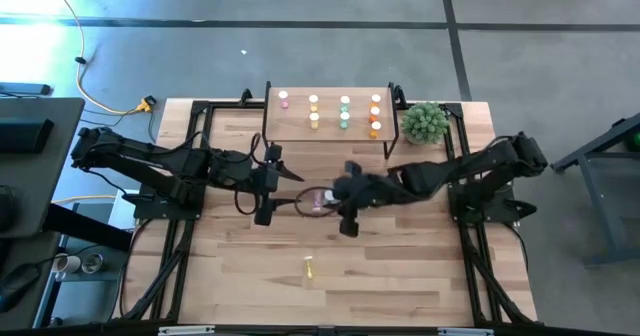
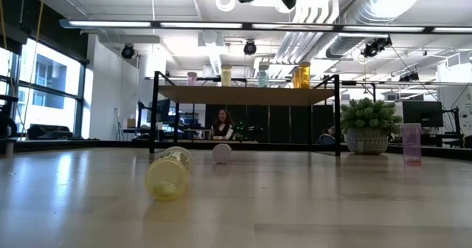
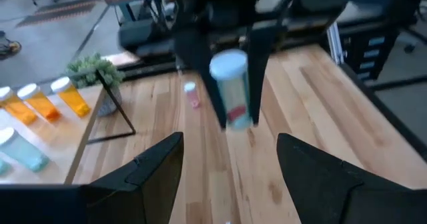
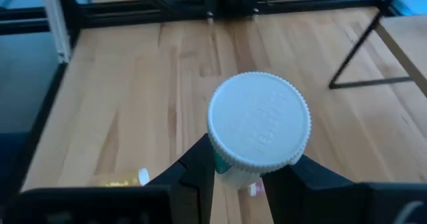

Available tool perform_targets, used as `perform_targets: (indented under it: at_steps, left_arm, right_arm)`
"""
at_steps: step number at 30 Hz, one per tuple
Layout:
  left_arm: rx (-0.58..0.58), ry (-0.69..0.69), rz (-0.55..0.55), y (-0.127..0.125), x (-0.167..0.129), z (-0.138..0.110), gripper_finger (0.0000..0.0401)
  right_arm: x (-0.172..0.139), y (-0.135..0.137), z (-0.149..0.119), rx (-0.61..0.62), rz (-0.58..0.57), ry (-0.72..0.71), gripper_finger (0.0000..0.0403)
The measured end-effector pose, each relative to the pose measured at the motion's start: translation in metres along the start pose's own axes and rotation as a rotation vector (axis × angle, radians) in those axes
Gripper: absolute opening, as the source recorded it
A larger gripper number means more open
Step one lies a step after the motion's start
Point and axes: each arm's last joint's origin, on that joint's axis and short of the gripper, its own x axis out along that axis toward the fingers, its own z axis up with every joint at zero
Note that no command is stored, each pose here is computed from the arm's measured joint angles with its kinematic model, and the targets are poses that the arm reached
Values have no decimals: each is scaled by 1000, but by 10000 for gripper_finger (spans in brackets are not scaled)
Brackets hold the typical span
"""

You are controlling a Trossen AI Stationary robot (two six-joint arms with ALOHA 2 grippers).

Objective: Pick and place medicine bottles onto shelf by color
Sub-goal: Put the blue pill bottle aligned with the other blue pill bottles on the shelf

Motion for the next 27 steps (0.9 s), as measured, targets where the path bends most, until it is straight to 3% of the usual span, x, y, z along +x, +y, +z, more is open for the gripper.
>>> perform_targets:
  at_steps: [7,20,27]
  left_arm:
    - [-29,-59,19,2,8,5,229]
    - [-173,-82,106,17,24,3,229]
    - [-195,-84,70,19,25,2,229]
  right_arm:
    - [4,-21,9,-71,94,-35,90]
    - [-2,-32,26,-154,76,-88,90]
    - [-2,-33,26,-154,75,-95,90]
